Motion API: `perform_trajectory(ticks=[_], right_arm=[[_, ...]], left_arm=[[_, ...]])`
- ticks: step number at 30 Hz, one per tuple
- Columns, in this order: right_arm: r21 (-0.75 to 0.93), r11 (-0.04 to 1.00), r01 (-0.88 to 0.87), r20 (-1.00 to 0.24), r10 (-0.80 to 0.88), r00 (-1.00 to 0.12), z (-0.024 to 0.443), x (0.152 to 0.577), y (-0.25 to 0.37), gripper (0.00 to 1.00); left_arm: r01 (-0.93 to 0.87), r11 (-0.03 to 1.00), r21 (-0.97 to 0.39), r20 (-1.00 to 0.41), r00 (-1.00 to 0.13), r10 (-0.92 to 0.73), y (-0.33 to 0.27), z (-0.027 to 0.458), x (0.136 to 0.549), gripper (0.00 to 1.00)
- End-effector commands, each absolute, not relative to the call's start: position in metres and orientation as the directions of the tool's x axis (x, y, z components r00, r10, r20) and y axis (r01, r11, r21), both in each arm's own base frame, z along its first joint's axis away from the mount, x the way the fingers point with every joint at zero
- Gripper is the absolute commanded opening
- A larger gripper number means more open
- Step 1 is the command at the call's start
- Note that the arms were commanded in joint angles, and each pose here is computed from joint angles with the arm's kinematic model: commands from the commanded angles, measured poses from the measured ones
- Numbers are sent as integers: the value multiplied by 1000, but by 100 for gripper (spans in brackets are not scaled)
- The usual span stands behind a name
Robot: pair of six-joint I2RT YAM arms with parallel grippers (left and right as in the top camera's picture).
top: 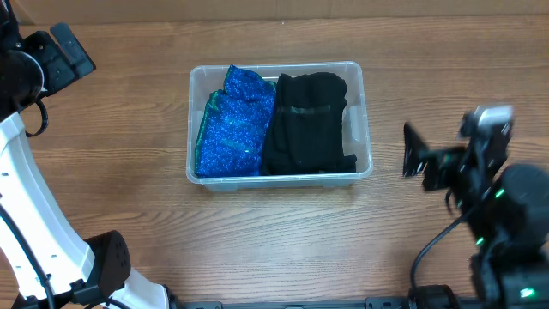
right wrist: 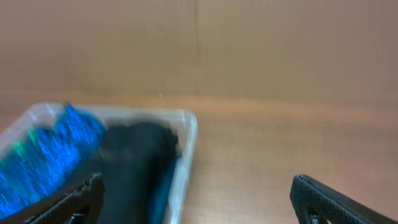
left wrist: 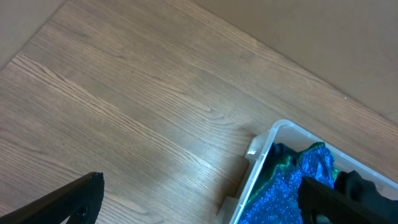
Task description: Pack container
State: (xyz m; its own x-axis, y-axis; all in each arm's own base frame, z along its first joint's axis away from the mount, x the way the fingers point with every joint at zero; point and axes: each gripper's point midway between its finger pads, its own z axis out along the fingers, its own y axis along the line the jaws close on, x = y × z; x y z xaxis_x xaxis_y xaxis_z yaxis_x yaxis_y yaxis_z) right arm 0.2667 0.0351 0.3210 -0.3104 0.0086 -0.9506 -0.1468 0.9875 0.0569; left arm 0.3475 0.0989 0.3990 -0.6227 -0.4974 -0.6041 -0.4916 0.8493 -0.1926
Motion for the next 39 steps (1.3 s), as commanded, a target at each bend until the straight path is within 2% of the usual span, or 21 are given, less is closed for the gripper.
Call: perform_trajectory(ticks=[1, 8, 12, 25, 39], right_arm=[[126, 990, -71, -944, 97, -316, 271, 249, 22, 100], [243, 970, -5, -905, 225, -360, 188, 229, 17, 100], [250, 968, -23, -911, 227, -345, 170, 227, 19, 100], [241, 968, -72, -961, 228, -156, 161, 239, 19, 100], [240, 968, -76, -963, 228, -141, 162, 240, 19, 100]], left_arm=[[-492, 851, -187, -607, -623, -493, 100, 399, 348, 100], [-492, 851, -186, -606, -624, -493, 100, 399, 348, 100], [-492, 851, -187, -607, -623, -493, 100, 399, 348, 100], [-492, 851, -186, -606, -624, -493, 100, 399, 348, 100], [-492, 851, -186, -606, -624, -493, 100, 399, 348, 100]])
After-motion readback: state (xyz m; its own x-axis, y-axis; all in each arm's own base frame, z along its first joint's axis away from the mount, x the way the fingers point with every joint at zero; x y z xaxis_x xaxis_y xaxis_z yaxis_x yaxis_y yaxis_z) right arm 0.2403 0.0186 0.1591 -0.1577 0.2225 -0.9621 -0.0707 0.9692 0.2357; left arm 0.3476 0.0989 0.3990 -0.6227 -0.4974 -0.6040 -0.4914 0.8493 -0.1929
